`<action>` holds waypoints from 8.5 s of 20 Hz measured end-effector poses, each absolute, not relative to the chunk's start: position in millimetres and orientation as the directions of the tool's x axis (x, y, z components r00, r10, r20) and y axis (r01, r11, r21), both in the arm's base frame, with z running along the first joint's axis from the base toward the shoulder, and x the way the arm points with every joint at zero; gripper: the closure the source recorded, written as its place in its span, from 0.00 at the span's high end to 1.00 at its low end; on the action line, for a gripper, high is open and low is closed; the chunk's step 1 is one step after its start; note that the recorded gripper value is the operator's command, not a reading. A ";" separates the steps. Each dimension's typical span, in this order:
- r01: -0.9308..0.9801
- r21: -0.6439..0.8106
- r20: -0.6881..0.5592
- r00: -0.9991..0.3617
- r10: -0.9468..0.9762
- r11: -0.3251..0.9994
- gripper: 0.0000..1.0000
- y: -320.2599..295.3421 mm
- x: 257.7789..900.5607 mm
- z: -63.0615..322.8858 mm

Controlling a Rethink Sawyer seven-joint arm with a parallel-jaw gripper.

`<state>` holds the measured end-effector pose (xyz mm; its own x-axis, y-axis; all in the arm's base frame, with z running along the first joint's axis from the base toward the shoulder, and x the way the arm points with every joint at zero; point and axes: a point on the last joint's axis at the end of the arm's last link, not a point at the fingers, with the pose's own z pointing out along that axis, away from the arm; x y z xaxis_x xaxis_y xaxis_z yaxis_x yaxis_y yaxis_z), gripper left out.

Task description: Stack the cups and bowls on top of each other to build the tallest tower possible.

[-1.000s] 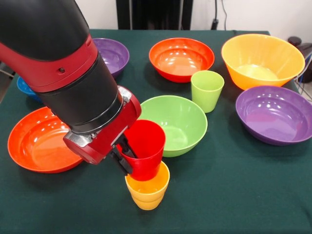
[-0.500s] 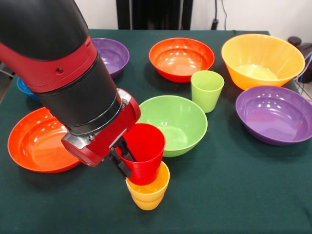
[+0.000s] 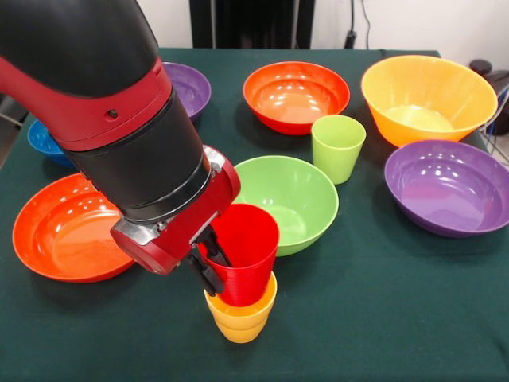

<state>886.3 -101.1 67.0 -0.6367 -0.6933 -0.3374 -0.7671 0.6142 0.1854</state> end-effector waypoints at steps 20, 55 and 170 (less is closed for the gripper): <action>-0.768 0.186 -0.338 -0.635 -0.694 0.612 1.00 -98.9 886.7 67.2; -0.766 0.088 -0.389 -0.615 -0.686 0.636 1.00 -111.9 909.3 186.3; -0.410 0.286 -0.321 -0.893 -0.317 0.866 1.00 -342.1 580.7 -10.0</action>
